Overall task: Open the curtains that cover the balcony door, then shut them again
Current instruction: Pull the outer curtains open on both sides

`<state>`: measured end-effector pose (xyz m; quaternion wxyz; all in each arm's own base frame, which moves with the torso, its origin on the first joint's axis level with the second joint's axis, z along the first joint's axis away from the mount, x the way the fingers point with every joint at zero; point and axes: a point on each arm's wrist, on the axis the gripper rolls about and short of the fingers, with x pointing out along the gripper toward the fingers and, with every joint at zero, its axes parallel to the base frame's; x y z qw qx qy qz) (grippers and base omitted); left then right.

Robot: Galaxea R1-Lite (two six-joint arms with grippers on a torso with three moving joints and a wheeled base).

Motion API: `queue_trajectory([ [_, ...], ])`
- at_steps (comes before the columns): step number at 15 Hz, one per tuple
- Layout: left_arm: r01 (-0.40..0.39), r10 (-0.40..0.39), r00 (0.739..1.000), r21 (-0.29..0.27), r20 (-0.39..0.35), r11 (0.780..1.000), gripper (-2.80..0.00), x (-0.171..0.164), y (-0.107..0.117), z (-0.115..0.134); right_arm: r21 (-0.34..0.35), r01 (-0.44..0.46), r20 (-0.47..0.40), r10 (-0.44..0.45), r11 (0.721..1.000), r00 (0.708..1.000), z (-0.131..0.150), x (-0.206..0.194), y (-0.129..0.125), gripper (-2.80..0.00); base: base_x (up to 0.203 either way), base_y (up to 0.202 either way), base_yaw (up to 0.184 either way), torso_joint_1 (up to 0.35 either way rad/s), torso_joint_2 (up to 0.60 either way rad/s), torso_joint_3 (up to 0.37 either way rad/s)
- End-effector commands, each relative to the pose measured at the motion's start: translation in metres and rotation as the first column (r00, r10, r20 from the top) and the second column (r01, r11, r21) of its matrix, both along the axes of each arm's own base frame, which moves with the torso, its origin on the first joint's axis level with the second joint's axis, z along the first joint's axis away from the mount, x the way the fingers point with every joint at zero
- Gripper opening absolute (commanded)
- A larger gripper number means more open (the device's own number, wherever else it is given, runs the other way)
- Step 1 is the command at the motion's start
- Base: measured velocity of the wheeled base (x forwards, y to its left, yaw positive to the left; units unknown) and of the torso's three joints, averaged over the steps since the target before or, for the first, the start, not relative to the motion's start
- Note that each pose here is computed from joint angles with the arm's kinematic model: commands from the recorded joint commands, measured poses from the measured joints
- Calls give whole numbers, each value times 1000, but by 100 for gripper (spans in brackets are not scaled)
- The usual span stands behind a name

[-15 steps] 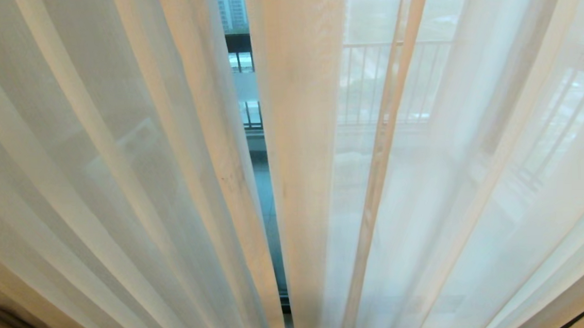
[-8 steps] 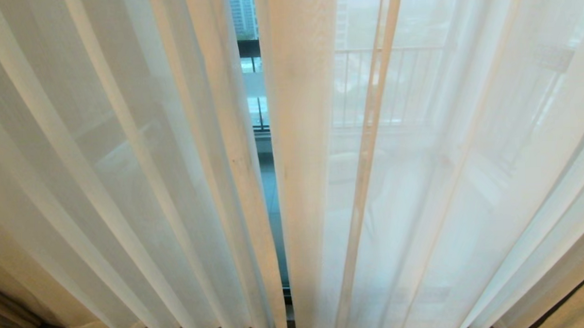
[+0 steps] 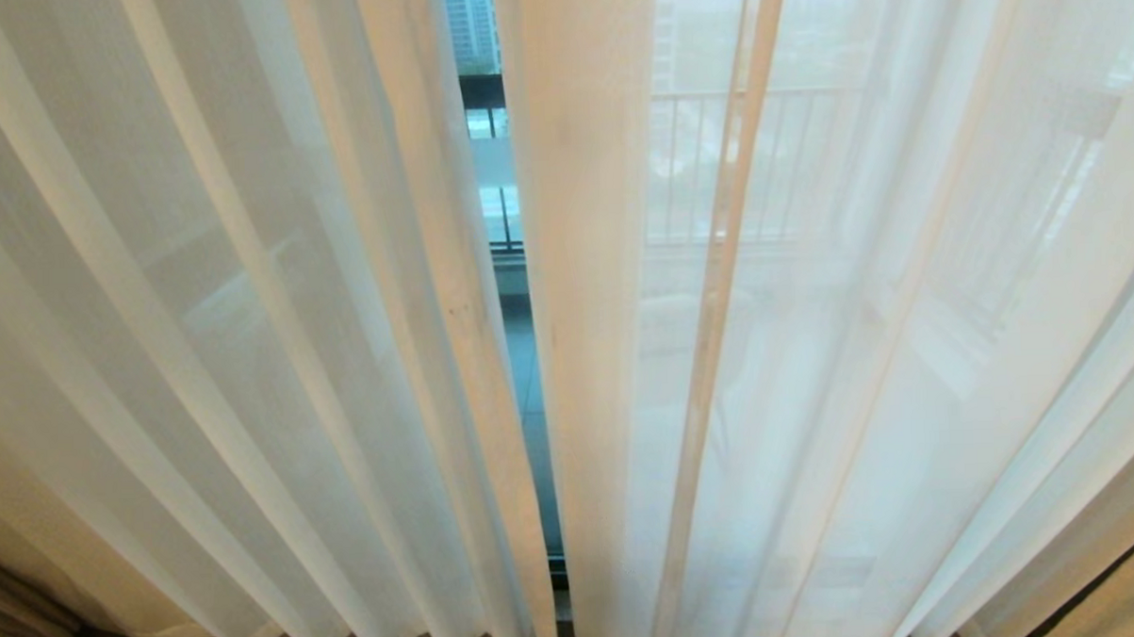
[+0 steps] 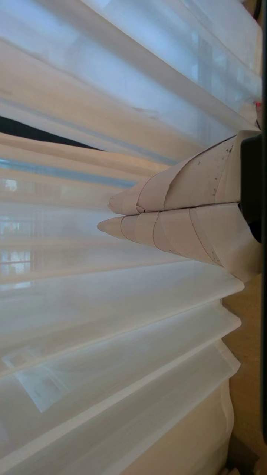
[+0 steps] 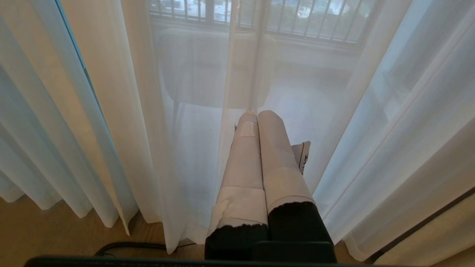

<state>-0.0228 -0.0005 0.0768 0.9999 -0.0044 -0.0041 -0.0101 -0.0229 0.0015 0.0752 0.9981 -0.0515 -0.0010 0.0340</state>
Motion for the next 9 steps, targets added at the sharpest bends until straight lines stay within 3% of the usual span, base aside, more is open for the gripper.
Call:
queue_trajectory([
  [1,0,0,1000,0,1,1000,-280,0,0,0,-1,-1,-1,1,1000,1000,0,0,0,-280,0,0,0,0,0,0],
  [5,0,0,1000,1,1,1000,-280,0,0,0,-1,-1,-1,1,1000,1000,0,0,0,-280,2,-9,-1,2,2,0],
  [9,0,0,1000,1,1,1000,-280,0,0,0,-1,-1,-1,1,1000,1000,0,0,0,-280,2,-141,2,1,2,-1],
])
